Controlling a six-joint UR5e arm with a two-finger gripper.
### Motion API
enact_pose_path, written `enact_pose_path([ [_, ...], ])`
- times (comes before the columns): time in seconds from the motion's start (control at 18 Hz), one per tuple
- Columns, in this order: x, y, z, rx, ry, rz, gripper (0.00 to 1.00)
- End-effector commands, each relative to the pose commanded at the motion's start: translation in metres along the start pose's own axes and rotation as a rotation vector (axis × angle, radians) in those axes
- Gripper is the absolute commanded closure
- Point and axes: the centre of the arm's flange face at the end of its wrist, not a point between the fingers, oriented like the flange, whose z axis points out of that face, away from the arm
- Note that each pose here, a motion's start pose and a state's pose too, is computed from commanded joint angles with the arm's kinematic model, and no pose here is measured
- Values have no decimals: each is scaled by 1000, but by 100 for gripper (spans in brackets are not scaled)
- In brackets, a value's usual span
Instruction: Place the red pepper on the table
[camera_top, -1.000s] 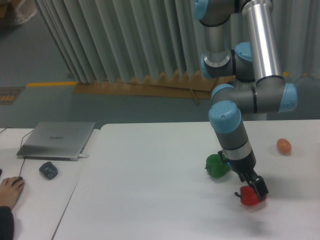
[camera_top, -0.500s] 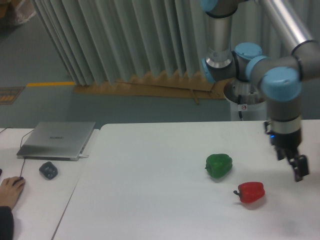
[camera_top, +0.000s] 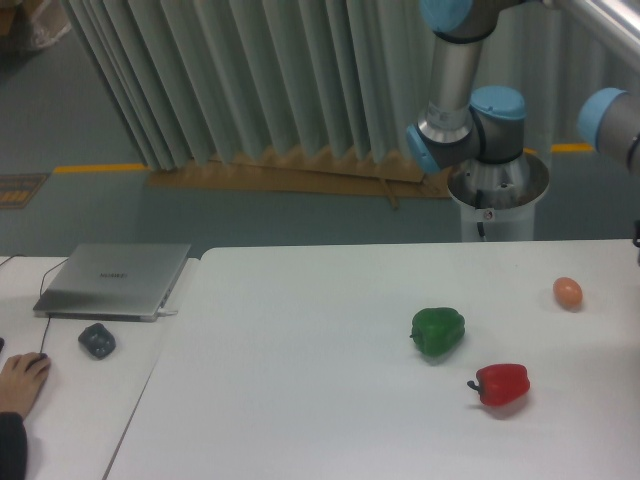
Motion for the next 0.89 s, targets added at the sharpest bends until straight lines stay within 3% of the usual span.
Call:
enact_pose_path([
  [0.22,-4,22,1,0,-10,-24,0],
  [0.39,-3,29,2,9,-12,21,0],
  [0.89,8,23,2,11,-18,47,0],
])
